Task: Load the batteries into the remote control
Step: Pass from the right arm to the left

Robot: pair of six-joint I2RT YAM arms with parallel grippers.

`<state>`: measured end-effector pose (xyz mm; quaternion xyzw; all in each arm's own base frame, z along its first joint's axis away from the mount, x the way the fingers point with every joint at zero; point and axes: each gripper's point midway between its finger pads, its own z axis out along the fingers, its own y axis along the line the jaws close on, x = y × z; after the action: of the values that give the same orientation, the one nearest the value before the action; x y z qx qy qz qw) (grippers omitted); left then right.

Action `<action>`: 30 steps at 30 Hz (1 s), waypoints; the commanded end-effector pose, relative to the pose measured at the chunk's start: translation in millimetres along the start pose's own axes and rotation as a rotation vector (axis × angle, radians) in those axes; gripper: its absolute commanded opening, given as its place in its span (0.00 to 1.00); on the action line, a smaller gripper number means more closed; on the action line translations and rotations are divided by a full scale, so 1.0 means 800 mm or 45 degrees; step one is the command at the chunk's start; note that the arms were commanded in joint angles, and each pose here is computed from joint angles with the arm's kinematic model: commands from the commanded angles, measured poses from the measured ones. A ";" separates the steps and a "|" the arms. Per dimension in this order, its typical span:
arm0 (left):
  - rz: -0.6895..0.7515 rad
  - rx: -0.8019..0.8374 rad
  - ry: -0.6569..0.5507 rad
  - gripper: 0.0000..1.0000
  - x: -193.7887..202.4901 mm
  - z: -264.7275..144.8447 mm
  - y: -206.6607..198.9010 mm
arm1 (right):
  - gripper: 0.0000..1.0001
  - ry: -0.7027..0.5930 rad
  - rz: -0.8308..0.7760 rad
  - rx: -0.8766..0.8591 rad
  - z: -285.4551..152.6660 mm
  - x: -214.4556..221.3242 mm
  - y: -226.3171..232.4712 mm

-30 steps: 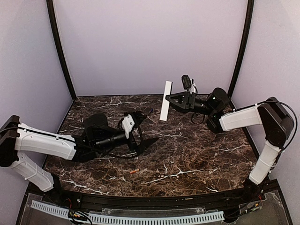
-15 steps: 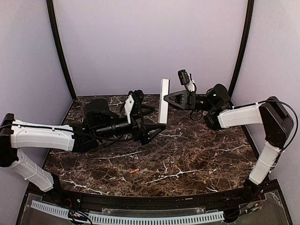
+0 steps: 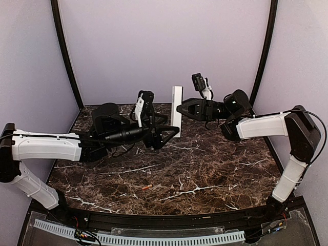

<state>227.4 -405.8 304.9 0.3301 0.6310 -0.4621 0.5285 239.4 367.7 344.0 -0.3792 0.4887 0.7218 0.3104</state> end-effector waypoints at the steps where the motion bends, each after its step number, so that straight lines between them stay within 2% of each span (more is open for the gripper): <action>1: -0.065 0.075 -0.033 0.90 -0.017 0.005 -0.009 | 0.00 -0.029 -0.279 -0.147 0.012 -0.025 0.055; 7: -0.066 0.140 -0.047 0.76 -0.024 0.011 -0.018 | 0.00 -0.021 -0.292 -0.163 0.017 -0.027 0.059; 22: 0.054 0.183 -0.053 0.22 -0.026 0.002 -0.022 | 0.00 0.007 -0.341 -0.121 0.015 -0.022 0.062; 24: 0.073 0.200 -0.052 0.15 -0.027 -0.003 -0.023 | 0.07 0.016 -0.346 -0.120 0.015 -0.021 0.065; 27: 0.114 0.244 -0.012 0.09 -0.023 -0.010 -0.026 | 0.38 0.046 -0.348 -0.102 0.013 -0.017 0.065; 30: 0.172 0.281 0.049 0.06 -0.024 -0.019 -0.027 | 0.55 0.096 -0.346 -0.048 0.007 -0.006 0.063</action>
<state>217.4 -412.9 315.3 0.3827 0.5885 -0.5013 0.5059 214.3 365.5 368.5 -0.4522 0.4286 0.6858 0.3761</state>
